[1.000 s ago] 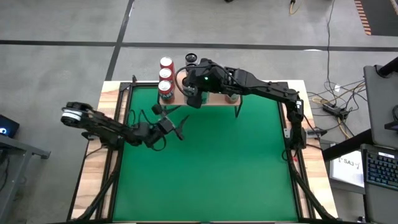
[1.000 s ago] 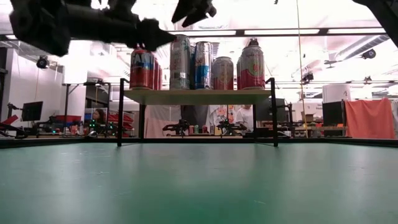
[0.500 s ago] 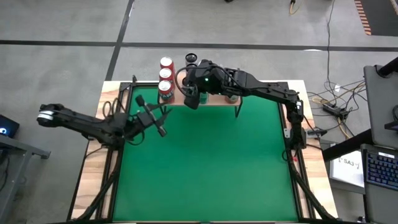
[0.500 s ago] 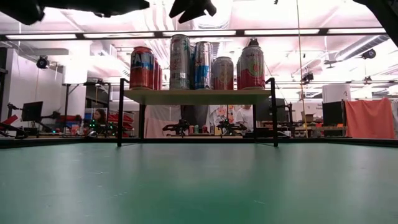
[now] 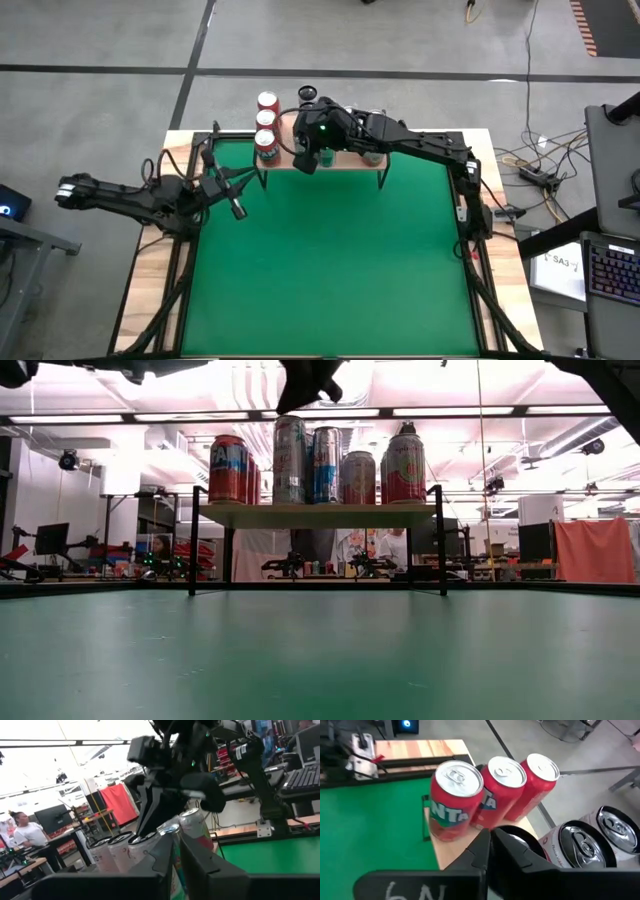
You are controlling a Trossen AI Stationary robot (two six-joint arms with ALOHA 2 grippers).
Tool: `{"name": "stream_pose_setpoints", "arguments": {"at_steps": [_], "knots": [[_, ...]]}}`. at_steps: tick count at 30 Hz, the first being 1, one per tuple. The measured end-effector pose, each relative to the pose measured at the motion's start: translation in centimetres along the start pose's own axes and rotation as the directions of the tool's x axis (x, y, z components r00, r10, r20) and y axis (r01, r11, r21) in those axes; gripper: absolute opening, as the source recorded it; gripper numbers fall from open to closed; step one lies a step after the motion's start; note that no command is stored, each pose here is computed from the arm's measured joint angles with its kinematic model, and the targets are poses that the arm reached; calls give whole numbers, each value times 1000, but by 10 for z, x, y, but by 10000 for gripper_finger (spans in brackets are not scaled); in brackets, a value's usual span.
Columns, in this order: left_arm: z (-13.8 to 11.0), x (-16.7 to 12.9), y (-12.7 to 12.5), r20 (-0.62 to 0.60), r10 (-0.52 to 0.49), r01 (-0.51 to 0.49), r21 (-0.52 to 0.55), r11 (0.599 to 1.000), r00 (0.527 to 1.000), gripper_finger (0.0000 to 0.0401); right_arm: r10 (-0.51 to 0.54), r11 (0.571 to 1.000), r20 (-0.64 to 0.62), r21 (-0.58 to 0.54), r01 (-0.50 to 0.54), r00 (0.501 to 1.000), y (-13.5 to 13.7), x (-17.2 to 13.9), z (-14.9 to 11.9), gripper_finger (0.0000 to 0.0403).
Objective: Place canned beverage on shelf
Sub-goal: Put the white soda can on the shelf aligned with other white soda cans on the shelf
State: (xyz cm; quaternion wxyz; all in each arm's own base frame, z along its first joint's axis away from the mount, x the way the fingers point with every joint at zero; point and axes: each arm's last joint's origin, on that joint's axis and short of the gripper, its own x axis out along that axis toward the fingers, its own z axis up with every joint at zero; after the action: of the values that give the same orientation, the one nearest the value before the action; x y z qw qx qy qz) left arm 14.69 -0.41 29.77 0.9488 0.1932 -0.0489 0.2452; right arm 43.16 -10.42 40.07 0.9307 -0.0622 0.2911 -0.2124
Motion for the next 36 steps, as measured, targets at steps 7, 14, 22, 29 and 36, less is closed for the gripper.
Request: {"name": "stream_pose_setpoints", "arguments": {"at_steps": [7, 14, 22, 29, 36], "knots": [[0, -2, 2, -1, 0, 0, 1, 1000, 1000, 13, -7, 1000, -16, -1, 7, 1000, -3, 6, -3, 9], [-1, 0, 0, -12, -6, 6, 10, 1000, 1000, 13, -7, 1000, -52, -9, 6, 999, -3, 6, -7, 9], [-1, 0, -1, -13, -6, 6, 10, 1000, 1000, 13, -7, 1000, -58, -17, 6, 998, -3, 6, -7, 9], [-1, 0, -1, -14, -4, 4, 11, 1000, 1000, 13, -6, 1000, -61, -21, 5, 998, -3, 6, -7, 9], [-2, 0, -1, -18, -5, 5, 13, 1000, 1000, 13, -6, 1000, -63, -21, 5, 998, -3, 6, -8, 9]]}}
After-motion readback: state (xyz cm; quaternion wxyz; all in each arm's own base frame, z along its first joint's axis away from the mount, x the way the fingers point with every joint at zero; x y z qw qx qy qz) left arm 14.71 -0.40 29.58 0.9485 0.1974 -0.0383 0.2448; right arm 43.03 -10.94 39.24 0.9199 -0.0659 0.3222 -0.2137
